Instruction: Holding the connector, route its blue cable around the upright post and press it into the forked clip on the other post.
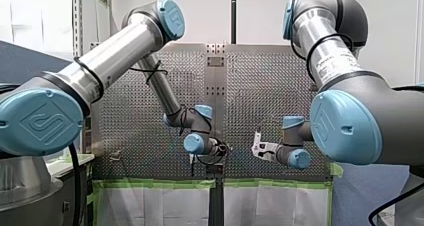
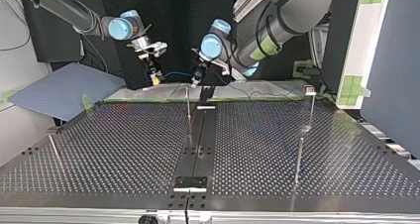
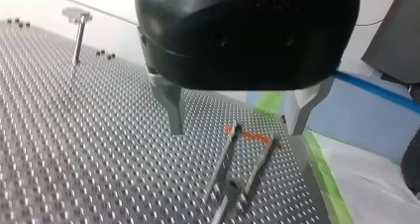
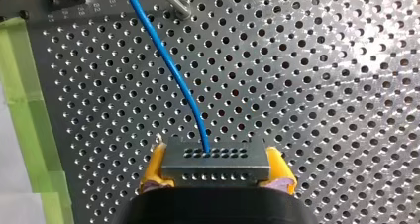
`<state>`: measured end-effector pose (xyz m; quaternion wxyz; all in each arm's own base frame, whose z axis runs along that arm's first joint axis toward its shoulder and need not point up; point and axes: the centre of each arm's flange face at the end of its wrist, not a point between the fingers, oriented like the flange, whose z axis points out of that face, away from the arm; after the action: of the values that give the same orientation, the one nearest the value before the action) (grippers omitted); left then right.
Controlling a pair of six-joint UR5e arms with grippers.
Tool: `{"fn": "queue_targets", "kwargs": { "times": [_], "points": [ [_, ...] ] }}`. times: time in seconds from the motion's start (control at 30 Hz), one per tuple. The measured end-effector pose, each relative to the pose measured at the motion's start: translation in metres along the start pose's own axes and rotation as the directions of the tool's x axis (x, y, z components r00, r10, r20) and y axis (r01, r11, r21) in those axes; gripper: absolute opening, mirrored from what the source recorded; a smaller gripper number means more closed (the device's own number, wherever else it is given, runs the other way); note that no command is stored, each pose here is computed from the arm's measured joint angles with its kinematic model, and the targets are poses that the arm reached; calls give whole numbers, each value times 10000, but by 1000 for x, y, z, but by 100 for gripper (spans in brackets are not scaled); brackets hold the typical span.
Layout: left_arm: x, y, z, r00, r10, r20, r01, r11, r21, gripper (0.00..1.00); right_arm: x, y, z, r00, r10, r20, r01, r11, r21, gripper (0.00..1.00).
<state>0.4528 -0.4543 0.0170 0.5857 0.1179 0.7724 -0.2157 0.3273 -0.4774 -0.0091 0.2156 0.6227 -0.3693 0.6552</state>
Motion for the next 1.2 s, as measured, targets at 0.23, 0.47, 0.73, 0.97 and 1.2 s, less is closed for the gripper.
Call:
{"fn": "queue_targets", "kwargs": {
  "times": [0.23, 0.47, 0.73, 0.97, 1.2],
  "points": [
    [1, -21, -3, 9969, 575, 539, -571, 9983, -86, 100, -2, 1, -1, 9999, 72, 90, -72, 10000, 13, 0],
    [1, -14, -4, 9943, 937, 513, -897, 9931, -755, 100, -2, 2, -1, 9999, 86, 115, -86, 10000, 7, 0],
    [3, 2, -4, 9951, 886, 433, -807, 9841, -1583, 100, -1, 6, -1, 9999, 125, 108, -124, 9999, -70, 0],
    [13, 14, -4, 9949, 930, 397, -817, 9704, -2272, 100, -1, 7, -1, 9999, 135, 108, -134, 9999, -96, 0],
    [9, 23, -1, 9927, 961, 729, -714, 9551, -2874, 100, -2, 6, -2, 9998, 129, 156, -128, 9999, -106, 0]
  ]
}}
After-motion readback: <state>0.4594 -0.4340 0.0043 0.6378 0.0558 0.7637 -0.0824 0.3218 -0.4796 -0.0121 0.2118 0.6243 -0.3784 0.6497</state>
